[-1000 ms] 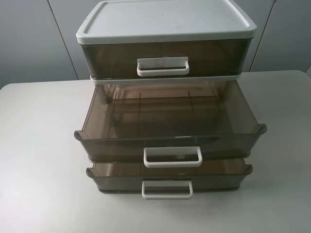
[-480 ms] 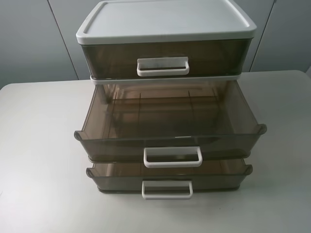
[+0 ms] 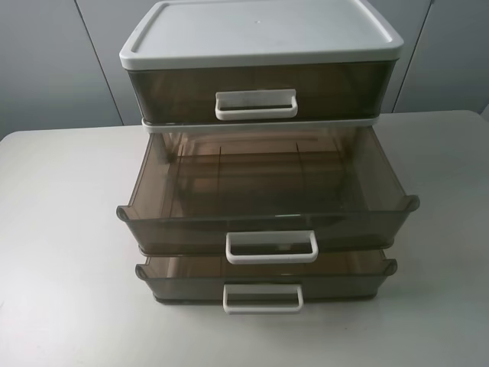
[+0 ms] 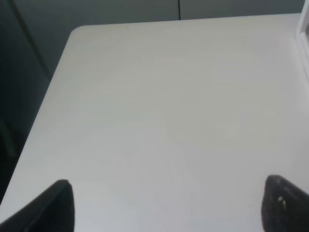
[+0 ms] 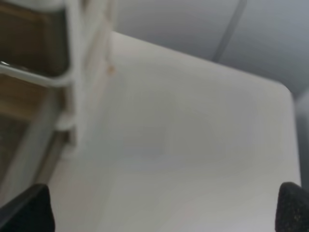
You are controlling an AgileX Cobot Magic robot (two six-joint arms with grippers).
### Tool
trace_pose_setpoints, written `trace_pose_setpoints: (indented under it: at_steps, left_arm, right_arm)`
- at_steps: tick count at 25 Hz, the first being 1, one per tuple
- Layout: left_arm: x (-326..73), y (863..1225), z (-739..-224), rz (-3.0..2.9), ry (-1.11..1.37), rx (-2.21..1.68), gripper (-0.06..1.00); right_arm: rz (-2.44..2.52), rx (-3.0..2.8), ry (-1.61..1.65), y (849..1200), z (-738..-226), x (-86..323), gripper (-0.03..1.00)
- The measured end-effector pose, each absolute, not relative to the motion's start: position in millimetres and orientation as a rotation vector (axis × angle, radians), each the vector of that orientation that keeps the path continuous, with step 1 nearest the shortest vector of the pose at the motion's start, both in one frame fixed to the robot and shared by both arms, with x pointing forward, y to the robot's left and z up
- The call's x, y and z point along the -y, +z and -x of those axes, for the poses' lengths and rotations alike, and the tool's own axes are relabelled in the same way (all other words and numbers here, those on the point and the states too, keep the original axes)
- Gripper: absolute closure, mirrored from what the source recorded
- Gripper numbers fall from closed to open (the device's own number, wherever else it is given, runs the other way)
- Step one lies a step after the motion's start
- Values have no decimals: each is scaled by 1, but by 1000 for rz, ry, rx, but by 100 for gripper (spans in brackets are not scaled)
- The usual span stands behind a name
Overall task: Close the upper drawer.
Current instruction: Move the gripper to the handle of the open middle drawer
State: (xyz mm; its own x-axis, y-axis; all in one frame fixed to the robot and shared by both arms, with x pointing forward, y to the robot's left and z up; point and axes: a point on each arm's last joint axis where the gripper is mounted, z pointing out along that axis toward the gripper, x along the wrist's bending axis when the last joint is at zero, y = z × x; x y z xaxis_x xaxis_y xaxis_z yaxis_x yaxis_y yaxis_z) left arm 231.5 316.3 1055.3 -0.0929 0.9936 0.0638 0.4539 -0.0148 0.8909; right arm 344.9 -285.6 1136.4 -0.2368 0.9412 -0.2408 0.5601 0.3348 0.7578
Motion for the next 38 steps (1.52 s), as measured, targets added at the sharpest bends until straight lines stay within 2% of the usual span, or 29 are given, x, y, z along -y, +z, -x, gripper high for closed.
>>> trace_pose_setpoints:
  at_steps: [7, 14, 26, 38]
  left_arm:
    - [-316, 1055, -231, -1530, 1059, -1614, 20]
    - [-316, 1055, -231, -1530, 1059, -1614, 20]
    - [-316, 1055, -231, -1530, 1059, -1614, 20]
    - [-316, 1055, -231, -1530, 1059, -1614, 20]
  right_arm:
    - [-1033, -2233, 872, 1126, -394, 216, 27]
    - [-783, -2556, 1045, 1104, -393, 155, 27]
    - [-479, -2917, 1231, 1087, -380, 120, 27]
    - [-309, -3175, 891, 1040, -366, 82, 27]
